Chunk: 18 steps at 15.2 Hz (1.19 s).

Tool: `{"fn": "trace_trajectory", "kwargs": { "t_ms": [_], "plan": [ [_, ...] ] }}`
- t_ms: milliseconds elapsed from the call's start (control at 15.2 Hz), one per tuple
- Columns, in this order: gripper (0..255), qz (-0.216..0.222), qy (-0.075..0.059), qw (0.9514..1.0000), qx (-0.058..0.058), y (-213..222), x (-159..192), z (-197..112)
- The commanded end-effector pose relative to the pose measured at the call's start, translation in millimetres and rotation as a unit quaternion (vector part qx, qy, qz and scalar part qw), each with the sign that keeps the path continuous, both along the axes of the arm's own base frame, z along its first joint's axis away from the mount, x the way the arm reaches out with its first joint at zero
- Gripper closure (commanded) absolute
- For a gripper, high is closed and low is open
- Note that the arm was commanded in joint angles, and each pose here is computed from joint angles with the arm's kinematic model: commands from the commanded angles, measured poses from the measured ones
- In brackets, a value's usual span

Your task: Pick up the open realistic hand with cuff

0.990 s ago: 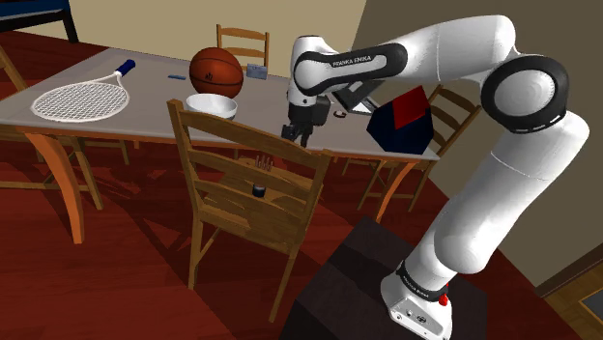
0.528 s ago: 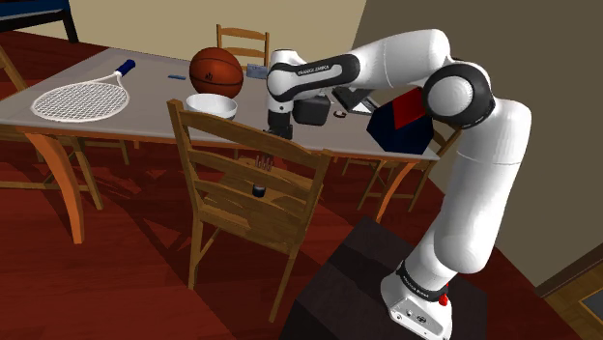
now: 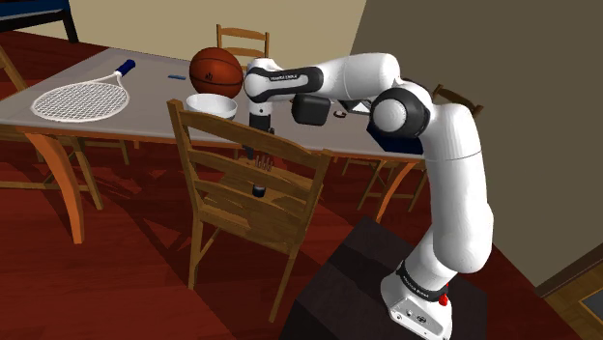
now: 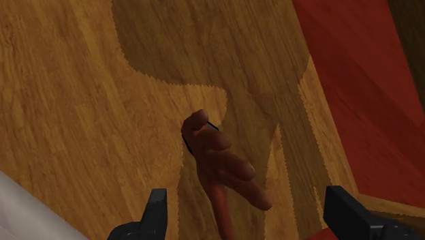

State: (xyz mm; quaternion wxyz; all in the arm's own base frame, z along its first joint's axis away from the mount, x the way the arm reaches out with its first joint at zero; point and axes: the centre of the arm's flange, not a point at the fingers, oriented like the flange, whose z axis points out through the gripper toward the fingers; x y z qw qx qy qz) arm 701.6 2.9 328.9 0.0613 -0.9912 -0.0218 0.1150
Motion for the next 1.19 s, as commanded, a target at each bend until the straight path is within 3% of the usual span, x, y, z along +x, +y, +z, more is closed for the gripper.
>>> {"fn": "trace_trajectory", "kwargs": {
  "t_ms": [0,528,594,858,1122],
  "plan": [
    [0,-0.002,-0.012,0.9999,0.002,0.9,15.4,-27.0],
    [0,-0.002,-0.012,0.9999,0.002,0.9,15.4,-61.7],
    [255,-0.002,-0.012,0.9999,0.001,4.2,4.5,-69.2],
    [255,-0.002,-0.012,0.9999,0.001,33.8,1.8,-58.1],
    [255,-0.005,-0.012,0.9999,-0.002,39.2,-28.4,-67.2]
  ]
}}
